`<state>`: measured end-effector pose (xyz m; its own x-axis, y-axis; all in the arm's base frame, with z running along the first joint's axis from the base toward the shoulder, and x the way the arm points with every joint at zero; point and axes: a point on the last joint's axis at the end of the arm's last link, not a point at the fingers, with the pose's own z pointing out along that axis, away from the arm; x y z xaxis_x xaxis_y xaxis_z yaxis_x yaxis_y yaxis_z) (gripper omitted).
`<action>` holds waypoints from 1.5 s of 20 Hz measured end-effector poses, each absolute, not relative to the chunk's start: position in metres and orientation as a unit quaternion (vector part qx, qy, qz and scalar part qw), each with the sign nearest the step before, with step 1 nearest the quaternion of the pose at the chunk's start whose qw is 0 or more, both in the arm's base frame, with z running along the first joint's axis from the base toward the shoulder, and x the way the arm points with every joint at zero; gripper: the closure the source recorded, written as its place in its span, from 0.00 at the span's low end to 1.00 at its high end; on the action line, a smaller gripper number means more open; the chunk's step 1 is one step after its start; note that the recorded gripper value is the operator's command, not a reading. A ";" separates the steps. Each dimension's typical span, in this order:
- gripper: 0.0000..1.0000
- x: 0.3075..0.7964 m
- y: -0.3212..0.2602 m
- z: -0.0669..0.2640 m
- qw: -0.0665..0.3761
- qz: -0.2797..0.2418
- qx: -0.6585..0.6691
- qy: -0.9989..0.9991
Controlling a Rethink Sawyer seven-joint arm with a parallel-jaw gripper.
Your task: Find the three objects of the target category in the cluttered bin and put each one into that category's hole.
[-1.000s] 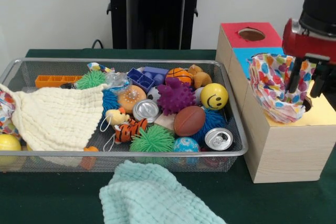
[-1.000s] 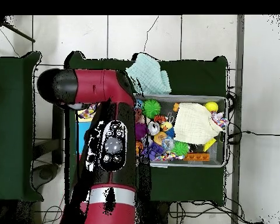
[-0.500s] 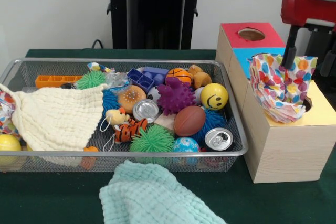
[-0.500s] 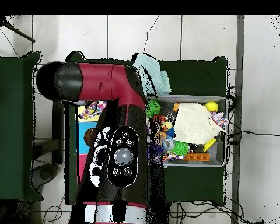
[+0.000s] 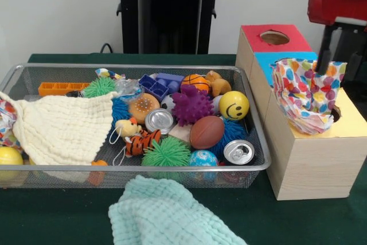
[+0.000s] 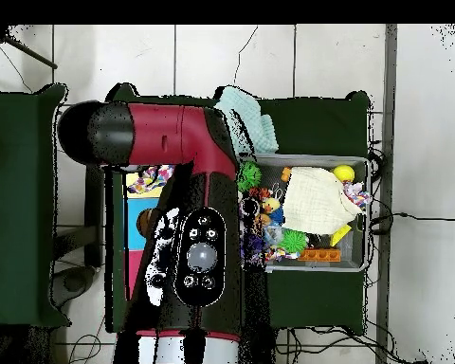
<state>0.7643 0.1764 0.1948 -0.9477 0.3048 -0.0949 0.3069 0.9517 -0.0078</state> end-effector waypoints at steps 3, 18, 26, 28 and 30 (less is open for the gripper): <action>1.00 0.763 0.177 0.192 0.046 -0.010 0.155 0.987; 1.00 0.756 0.178 0.186 0.041 -0.009 0.155 0.987; 1.00 0.760 0.161 0.186 0.071 -0.007 0.164 0.984; 1.00 0.761 0.153 0.183 0.081 -0.011 0.164 0.983; 1.00 0.761 0.151 0.181 0.083 -0.013 0.163 0.983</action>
<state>0.7614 0.1507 0.1812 -0.9330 0.3184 -0.1681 0.3227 0.9465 0.0014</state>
